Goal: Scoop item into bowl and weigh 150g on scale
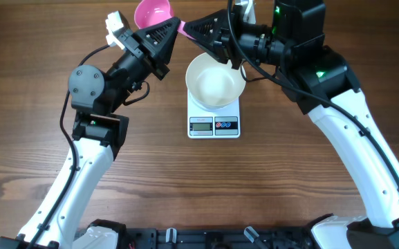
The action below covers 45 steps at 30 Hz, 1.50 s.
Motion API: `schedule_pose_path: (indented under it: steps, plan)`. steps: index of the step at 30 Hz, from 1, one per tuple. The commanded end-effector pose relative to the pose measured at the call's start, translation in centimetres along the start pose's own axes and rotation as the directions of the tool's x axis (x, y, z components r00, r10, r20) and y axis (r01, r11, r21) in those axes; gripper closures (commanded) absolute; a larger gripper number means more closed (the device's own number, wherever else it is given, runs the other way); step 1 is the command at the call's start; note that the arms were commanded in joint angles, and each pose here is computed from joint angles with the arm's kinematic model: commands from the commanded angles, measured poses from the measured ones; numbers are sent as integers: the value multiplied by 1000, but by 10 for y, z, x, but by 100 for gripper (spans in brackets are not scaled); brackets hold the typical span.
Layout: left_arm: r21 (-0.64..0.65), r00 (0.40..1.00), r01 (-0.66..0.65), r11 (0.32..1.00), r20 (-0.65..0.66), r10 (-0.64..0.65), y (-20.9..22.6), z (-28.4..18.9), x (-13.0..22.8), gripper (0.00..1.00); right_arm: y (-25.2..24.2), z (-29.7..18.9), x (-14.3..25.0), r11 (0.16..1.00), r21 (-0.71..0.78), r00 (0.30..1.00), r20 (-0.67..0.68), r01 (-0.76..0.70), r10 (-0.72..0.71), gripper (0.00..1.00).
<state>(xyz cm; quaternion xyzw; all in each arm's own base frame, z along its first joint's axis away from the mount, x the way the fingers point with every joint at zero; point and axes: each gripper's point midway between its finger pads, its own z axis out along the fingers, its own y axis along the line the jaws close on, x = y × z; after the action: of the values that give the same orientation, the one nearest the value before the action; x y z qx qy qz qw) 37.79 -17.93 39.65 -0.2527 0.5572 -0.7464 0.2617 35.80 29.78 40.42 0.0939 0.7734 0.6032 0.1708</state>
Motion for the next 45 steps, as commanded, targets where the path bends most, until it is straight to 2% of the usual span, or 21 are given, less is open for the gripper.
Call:
schedule_pose_path:
  steps: [1,10,17,23,24,26,29,30,31,34,45]
  plan:
    - [18,1000,-8,1000,3,8,-8,0,2,96,3,1,-5,1000,0,1000,24,7,-7,80]
    - [18,1000,-7,1000,3,7,-8,0,2,96,3,1,-6,1000,1,1000,28,7,-7,86]
    - [18,1000,-7,1000,3,7,-8,0,2,96,3,1,-6,1000,1,1000,27,4,-4,95]
    - [18,1000,-7,1000,3,7,-8,0,2,96,3,1,-6,1000,1,1000,27,5,-5,96]
    - [18,1000,-7,1000,3,7,-8,0,2,92,3,1,-6,1000,1,1000,27,4,-4,96]
    - [17,1000,-7,1000,0,7,-8,0,2,75,3,1,-6,1000,1,1000,28,7,-7,96]
    - [16,1000,-7,1000,-4,7,-8,0,3,55,2,0,-8,1000,6,999,44,8,-8,96]
    - [15,1000,-7,1000,-8,7,-8,0,4,45,1,0,-10,1000,9,999,53,9,-9,96]
    - [13,1000,-7,1000,-9,7,-7,0,4,41,2,0,-12,1000,11,998,65,20,-21,96]
    - [-17,1000,6,1000,-4,-6,0,0,2,38,-1,-2,-21,998,25,993,105,49,-52,96]
    - [-210,985,-175,962,-30,172,51,-6,-3,23,-30,-53,-84,990,121,959,263,73,-103,95]
